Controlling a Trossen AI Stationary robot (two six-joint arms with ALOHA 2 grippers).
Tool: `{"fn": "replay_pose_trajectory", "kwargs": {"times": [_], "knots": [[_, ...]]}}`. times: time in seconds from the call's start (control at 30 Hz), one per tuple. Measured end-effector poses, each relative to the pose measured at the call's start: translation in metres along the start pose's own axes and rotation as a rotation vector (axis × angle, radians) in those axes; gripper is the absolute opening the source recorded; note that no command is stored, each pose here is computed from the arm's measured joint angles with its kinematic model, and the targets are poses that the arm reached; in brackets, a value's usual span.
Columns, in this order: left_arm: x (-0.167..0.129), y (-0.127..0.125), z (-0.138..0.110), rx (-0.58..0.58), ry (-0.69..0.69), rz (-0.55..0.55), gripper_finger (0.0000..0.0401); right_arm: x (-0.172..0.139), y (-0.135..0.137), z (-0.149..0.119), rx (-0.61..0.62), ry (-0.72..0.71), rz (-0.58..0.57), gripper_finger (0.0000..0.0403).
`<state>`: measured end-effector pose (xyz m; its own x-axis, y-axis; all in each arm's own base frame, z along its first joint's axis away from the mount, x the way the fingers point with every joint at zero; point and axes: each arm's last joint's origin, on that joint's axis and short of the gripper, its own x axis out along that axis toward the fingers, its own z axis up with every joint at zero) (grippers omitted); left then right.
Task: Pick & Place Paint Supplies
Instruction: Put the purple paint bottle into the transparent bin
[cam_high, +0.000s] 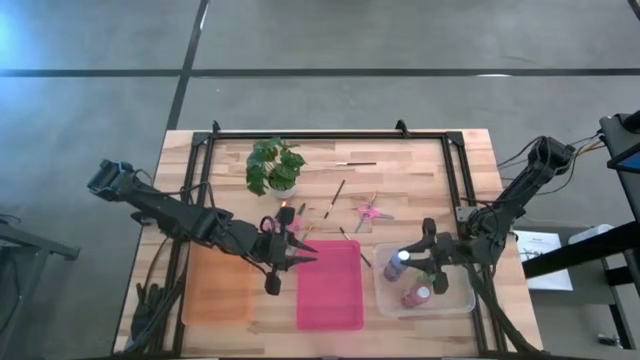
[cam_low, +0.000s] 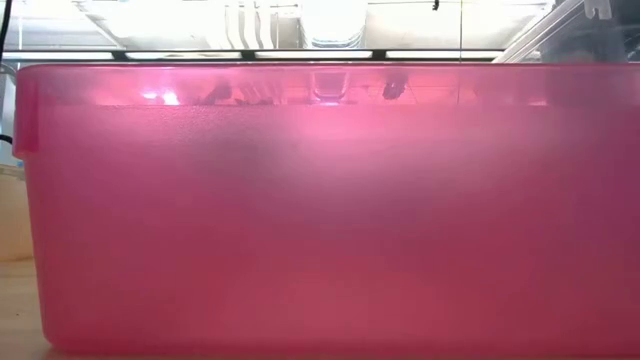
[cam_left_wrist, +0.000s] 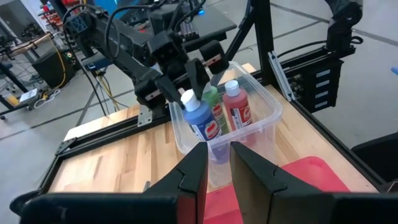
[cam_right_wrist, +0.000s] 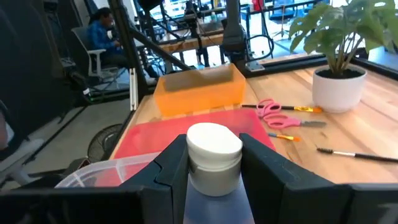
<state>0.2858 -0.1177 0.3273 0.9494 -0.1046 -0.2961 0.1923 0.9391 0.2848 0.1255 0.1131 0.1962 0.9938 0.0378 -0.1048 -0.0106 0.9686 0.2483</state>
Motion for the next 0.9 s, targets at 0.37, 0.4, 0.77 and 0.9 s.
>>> {"fn": "replay_pose_trajectory", "kwargs": {"times": [0.37, 0.4, 0.77, 0.9], "knots": [[0.005, -0.005, -0.015, 0.001, -0.007, 0.001, 0.0075, 0.004, -0.001, -0.015, 0.001, 0.022, -0.010, 0.0109], [0.005, -0.005, -0.017, 0.002, -0.007, 0.001, 0.0075, 0.005, 0.000, -0.015, -0.003, 0.025, -0.012, 0.0109], [0.005, -0.005, -0.017, 0.008, -0.011, 0.002, 0.0075, 0.017, 0.014, -0.014, -0.048, 0.056, -0.018, 0.0109], [0.005, -0.005, -0.017, 0.007, -0.012, 0.003, 0.0075, 0.015, 0.013, -0.013, -0.052, 0.051, -0.010, 0.0109]]}}
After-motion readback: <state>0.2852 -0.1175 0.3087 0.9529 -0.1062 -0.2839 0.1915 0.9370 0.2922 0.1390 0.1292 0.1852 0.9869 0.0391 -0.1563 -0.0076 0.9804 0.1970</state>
